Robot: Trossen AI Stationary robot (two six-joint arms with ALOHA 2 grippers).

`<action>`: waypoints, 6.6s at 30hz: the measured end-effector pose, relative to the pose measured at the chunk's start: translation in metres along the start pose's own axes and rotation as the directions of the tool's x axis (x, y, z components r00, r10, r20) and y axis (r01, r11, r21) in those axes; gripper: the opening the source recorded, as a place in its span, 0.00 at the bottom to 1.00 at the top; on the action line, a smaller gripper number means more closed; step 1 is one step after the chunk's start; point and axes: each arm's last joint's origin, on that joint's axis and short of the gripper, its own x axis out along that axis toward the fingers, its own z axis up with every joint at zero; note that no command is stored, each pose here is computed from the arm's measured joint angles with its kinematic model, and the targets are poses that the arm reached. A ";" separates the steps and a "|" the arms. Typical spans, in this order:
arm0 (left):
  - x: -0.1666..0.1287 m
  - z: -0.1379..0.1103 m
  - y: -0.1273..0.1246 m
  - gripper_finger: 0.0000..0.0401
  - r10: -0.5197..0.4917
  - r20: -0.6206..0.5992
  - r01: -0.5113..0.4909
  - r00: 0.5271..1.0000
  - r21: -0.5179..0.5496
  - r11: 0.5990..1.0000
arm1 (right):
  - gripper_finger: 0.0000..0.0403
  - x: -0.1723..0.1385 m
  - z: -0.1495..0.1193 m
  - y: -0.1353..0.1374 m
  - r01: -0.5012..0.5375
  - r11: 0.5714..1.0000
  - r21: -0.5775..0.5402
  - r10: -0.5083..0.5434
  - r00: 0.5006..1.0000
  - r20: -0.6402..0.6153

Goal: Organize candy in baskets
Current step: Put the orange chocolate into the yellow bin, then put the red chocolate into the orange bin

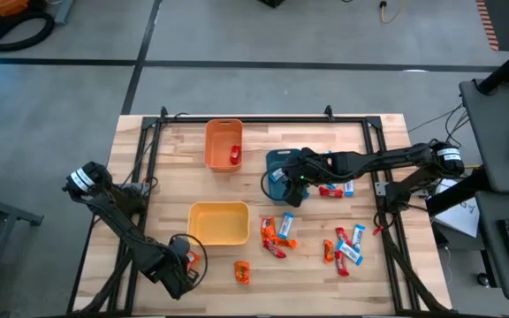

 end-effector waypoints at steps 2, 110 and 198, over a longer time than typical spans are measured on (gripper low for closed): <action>-0.007 -0.002 -0.003 0.04 -0.016 -0.035 0.018 0.999 0.060 0.998 | 0.38 0.000 0.000 0.000 0.000 1.000 0.000 0.000 1.000 0.000; -0.085 0.165 0.008 0.17 -0.108 0.199 -0.170 0.974 0.958 0.232 | 0.32 -0.095 0.036 -0.118 0.032 0.992 0.126 -0.088 0.880 0.466; -0.120 0.141 0.059 0.29 -0.727 0.672 -0.071 0.140 0.739 0.669 | 0.50 -0.006 -0.142 -0.031 0.112 0.990 -0.089 -0.141 0.877 -0.460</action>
